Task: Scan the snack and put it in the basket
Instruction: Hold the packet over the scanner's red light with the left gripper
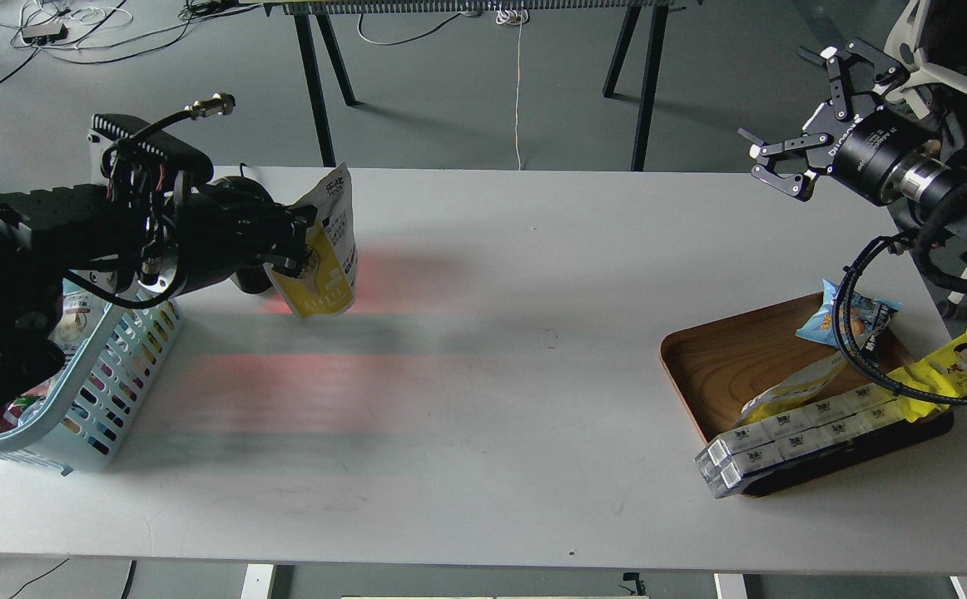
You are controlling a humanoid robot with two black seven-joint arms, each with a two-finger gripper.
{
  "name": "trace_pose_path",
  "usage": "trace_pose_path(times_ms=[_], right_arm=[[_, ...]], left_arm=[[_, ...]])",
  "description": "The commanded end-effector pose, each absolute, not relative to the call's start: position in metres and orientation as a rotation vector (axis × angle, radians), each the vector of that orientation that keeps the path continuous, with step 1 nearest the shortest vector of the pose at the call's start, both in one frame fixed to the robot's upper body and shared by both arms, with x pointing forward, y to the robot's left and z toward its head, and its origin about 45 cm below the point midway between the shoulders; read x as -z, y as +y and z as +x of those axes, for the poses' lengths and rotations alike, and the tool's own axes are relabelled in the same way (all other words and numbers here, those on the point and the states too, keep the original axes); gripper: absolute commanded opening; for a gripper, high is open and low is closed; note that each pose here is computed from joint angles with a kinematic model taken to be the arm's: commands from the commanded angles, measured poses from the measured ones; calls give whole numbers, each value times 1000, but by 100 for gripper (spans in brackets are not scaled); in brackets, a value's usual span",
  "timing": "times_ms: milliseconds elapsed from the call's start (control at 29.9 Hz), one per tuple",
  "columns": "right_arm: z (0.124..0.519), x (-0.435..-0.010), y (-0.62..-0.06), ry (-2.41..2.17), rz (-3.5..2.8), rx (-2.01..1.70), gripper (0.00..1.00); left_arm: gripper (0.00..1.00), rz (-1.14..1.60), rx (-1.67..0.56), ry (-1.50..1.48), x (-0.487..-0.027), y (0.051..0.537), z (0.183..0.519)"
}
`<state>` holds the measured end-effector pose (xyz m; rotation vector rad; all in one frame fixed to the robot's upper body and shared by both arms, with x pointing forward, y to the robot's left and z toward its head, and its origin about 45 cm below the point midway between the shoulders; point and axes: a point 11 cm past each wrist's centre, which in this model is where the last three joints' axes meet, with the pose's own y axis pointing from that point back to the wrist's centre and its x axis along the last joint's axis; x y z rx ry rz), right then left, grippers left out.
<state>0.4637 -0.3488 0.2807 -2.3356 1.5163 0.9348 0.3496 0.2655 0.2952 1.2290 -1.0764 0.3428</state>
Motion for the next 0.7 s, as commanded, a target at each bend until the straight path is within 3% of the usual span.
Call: trace_pose_path(times_ms=[0,435,669], right_arm=[[464,-281,-349,1516,-2336,-935,97],[464,-281,-348,1514,-2338,-933,97],[464,-282,-348,1516,-2339,-931,97]], left_arm=[[0,1212,-338,-1080,-296,262,349],[0,1186,-347,-1100,-305,257,349],[0,1170,-406,-1141,-334,272,355]])
